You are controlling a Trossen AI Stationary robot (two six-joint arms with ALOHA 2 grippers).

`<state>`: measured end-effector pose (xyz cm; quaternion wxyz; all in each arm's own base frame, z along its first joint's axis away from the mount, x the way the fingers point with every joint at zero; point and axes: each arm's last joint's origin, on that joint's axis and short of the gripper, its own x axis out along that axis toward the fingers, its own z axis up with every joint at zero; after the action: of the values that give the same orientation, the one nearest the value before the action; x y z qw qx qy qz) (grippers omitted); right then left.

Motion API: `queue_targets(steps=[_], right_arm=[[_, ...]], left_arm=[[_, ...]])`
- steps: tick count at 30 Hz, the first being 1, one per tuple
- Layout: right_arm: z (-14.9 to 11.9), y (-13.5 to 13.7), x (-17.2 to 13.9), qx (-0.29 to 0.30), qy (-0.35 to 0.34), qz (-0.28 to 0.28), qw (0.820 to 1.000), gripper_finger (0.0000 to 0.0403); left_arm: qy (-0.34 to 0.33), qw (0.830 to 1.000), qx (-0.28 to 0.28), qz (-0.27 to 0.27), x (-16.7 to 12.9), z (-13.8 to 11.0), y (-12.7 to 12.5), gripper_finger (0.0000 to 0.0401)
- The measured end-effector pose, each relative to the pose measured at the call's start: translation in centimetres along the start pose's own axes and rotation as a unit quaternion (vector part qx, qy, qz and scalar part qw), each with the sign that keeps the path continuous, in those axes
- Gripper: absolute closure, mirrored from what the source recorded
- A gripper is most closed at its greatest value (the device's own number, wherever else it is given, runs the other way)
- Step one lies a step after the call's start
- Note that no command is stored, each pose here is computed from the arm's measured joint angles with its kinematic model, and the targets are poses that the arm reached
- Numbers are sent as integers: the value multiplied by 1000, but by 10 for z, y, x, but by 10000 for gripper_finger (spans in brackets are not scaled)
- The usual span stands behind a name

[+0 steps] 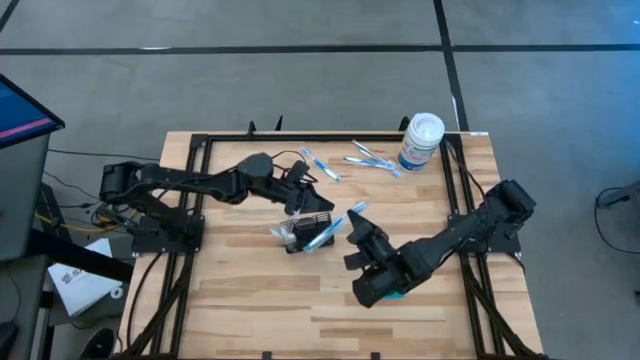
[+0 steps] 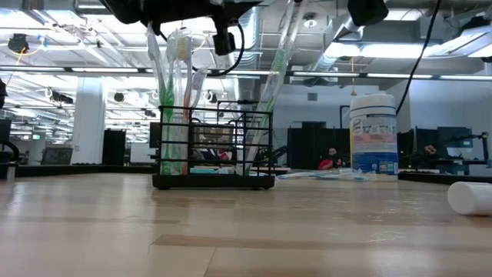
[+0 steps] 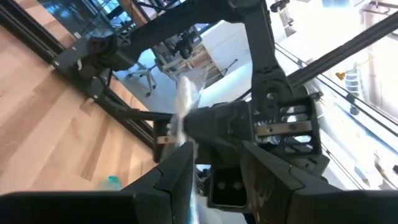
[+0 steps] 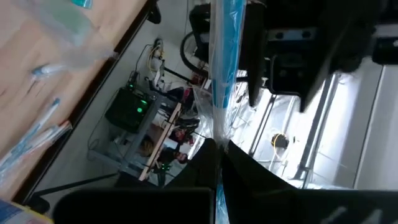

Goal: Pick & Place toothbrushing station
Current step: Put the blue toothbrush into the wire organizer

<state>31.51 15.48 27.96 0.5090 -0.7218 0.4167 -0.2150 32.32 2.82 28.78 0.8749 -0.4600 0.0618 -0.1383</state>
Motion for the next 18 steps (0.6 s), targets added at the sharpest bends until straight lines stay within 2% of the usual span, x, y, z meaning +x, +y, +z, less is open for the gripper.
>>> queue_targets(steps=[6,18], right_arm=[[1,-6,-4,22,-5,-8,1000,403],[2,-10,-9,20,-7,-16,1000,403]], left_arm=[[12,1000,-1,-5,0,-1,0,274],[33,999,-11,-2,5,-9,3,274]])
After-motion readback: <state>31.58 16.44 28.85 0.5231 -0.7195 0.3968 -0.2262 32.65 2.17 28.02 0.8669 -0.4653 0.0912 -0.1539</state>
